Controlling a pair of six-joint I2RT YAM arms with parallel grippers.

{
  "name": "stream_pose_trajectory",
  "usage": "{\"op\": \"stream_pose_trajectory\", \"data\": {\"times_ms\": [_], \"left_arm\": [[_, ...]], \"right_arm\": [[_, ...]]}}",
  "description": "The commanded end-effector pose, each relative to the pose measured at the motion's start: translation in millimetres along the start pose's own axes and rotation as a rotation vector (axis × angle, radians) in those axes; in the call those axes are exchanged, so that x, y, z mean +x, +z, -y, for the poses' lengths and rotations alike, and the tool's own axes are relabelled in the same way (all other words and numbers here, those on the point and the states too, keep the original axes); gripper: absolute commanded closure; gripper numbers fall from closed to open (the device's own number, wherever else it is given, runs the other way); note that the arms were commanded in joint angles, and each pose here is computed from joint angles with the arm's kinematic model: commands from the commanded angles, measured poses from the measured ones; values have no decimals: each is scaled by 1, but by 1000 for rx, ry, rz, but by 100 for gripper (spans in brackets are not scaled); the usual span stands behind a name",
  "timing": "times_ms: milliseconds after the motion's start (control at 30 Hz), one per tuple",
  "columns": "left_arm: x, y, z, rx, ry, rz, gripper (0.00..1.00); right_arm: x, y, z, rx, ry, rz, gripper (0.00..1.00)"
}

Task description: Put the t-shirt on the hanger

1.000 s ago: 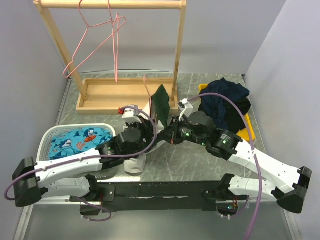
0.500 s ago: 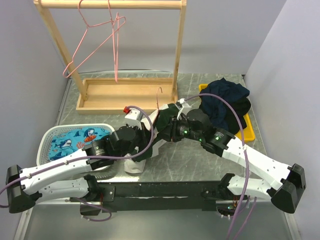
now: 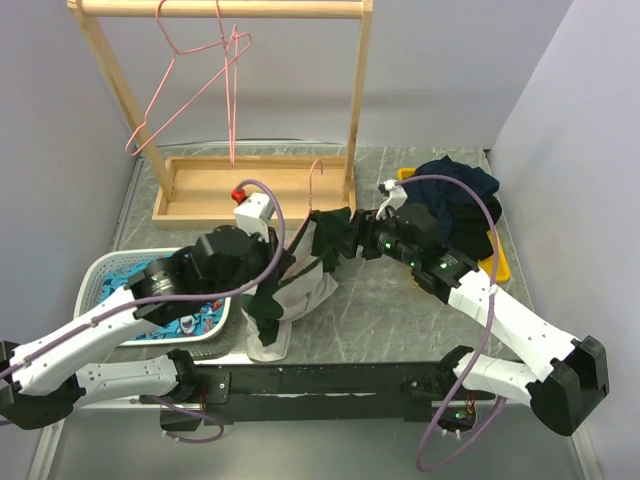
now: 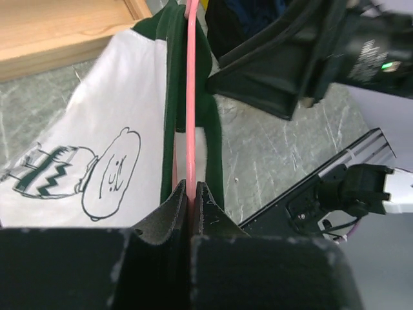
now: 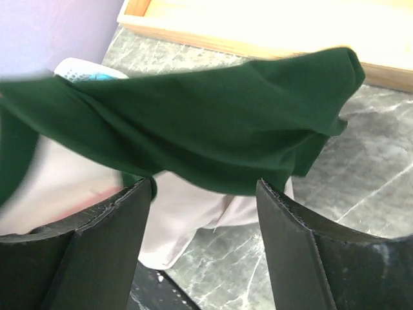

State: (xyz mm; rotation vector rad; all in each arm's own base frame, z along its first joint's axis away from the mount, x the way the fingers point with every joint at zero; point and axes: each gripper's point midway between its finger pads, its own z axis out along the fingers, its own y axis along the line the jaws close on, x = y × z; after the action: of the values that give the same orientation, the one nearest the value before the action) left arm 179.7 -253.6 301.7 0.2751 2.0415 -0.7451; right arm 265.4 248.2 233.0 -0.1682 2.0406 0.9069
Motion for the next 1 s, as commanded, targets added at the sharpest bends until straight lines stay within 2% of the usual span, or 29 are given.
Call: {"op": "stream_pose_trajectory", "data": {"times_ms": [0, 67, 200, 300, 367, 400, 467, 500, 533, 567, 600, 633, 667, 700, 733, 800, 833, 900, 967], "left_arm": [[-36, -27, 16, 57, 29, 43, 99], [-39, -32, 15, 51, 40, 40, 99], [-54, -43, 18, 59, 47, 64, 99], [-59, -48, 20, 68, 52, 67, 99], [-63, -52, 22, 73, 51, 74, 99], [-64, -54, 22, 75, 53, 77, 99], [-67, -57, 21, 71, 60, 83, 99], [-67, -59, 20, 70, 65, 80, 99], [-66, -60, 20, 71, 71, 78, 99], [-65, -60, 19, 73, 73, 75, 99], [-63, -60, 19, 74, 76, 69, 99], [-61, -61, 18, 74, 77, 66, 99], [-56, -60, 17, 80, 80, 52, 99], [-55, -60, 18, 90, 79, 53, 99], [-54, -62, 19, 100, 75, 56, 99], [-50, -63, 22, 131, 72, 50, 99], [-52, -65, 25, 146, 71, 57, 99], [-53, -68, 29, 172, 71, 58, 99], [-57, -73, 34, 204, 76, 73, 99]], "right_arm": [[-2, 9, -14, -116, -105, 15, 26], [10, 11, -14, -141, -110, -16, 24], [10, 19, -14, -164, -126, 18, 23], [12, 27, -8, -140, -110, 20, 27], [8, 30, -8, -133, -99, 25, 38], [0, 31, -9, -117, -101, 47, 54], [-7, 27, -3, -59, -111, 51, 70], [-19, 23, -6, -46, -123, 76, 84], [-34, 18, 3, 28, -137, 120, 91], [-36, 8, 13, 101, -142, 107, 96], [-63, -2, 12, 150, -154, 164, 100], [-81, -13, 26, 238, -164, 203, 100], [-86, -23, 35, 294, -162, 189, 100], [-112, -35, 29, 304, -162, 240, 100], [-120, -41, 42, 349, -151, 236, 100], [-146, -48, 38, 356, -161, 267, 100], [-146, -40, 46, 373, -161, 235, 100], [-157, -37, 37, 344, -174, 229, 100], [-149, -20, 21, 233, -178, 167, 100]]}}
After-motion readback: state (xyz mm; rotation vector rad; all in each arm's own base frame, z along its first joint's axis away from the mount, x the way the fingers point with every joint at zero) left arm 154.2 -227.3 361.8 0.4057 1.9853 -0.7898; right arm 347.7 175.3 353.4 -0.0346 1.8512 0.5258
